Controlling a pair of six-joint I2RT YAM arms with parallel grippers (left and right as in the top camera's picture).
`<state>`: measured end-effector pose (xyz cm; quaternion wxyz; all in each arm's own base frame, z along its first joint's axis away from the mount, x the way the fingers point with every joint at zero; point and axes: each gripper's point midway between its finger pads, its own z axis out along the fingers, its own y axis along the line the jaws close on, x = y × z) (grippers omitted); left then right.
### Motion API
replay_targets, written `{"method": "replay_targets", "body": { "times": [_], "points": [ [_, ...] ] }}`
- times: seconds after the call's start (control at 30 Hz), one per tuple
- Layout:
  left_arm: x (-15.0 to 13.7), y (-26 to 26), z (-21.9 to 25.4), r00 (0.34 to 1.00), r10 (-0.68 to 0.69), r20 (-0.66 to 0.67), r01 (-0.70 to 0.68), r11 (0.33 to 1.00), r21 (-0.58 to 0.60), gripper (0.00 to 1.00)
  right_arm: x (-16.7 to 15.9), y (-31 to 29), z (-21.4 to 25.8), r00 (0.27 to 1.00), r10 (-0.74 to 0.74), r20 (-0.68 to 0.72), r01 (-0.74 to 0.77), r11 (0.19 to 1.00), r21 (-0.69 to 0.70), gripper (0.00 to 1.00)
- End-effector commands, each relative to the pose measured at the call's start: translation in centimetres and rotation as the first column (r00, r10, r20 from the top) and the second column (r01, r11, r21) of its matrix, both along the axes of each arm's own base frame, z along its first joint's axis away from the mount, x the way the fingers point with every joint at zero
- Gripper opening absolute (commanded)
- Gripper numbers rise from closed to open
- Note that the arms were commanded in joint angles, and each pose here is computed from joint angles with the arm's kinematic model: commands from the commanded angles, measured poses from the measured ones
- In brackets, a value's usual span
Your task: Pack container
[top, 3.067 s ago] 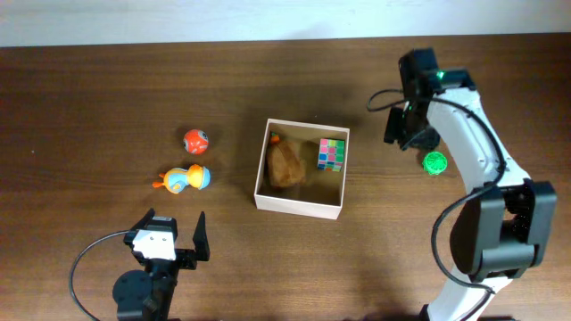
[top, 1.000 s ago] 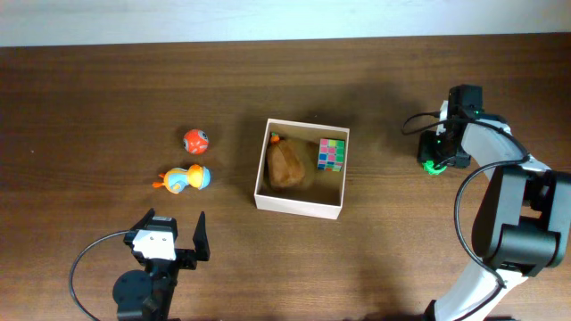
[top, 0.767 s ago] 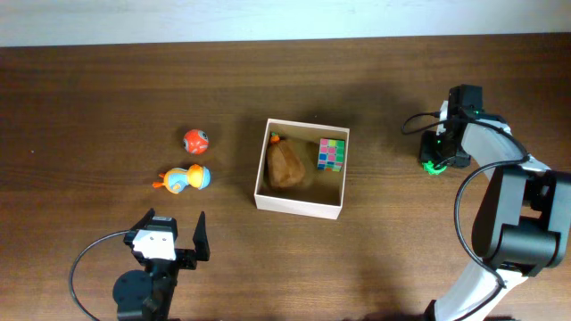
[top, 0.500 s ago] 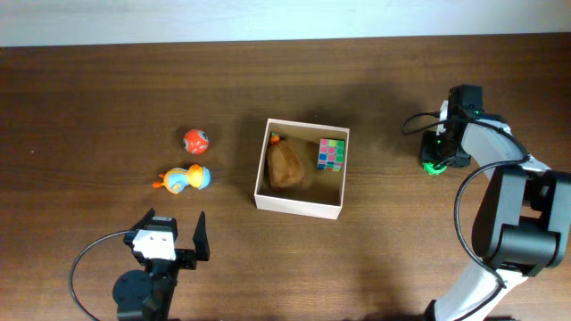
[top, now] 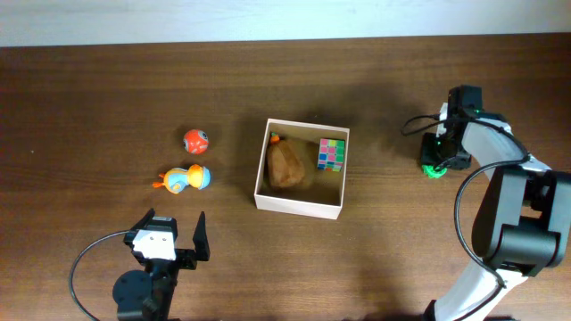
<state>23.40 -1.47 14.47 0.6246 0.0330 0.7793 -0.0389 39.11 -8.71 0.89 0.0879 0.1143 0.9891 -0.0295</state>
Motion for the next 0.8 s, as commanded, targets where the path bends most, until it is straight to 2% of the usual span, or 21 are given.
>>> {"method": "replay_targets", "body": {
  "times": [0.0, 0.3, 0.43, 0.5, 0.77],
  "points": [
    [0.0, 0.0, 0.0, 1.000, -0.007, 0.007, 0.007, 1.000, 0.017, 0.99, 1.5, -0.2, 1.6, 1.000, -0.001, 0.031, 0.000, 1.000, 0.010, 0.45],
    [0.0, 0.0, 0.0, 1.000, -0.007, 0.007, 0.007, 1.000, 0.017, 0.99, 3.3, 2.1, 6.8, 0.997, 0.056, 0.062, -0.064, 0.988, 0.138, 0.46],
    [0.0, 0.0, 0.0, 1.000, -0.007, 0.007, 0.007, 1.000, 0.017, 0.99, 3.9, 5.2, 9.6, 0.980, 0.177, 0.095, -0.193, 0.959, 0.208, 0.53],
    [0.0, 0.0, 0.0, 1.000, -0.007, 0.007, 0.007, 1.000, 0.017, 0.99, 4.2, 6.6, 10.9, 0.967, 0.233, 0.103, -0.249, 0.948, 0.200, 0.50],
    [0.0, 0.0, 0.0, 1.000, -0.007, 0.007, 0.007, 1.000, 0.017, 0.99, 5.5, 15.2, 14.5, 0.882, 0.435, 0.182, -0.462, 0.874, 0.152, 0.51]
  ]
}}
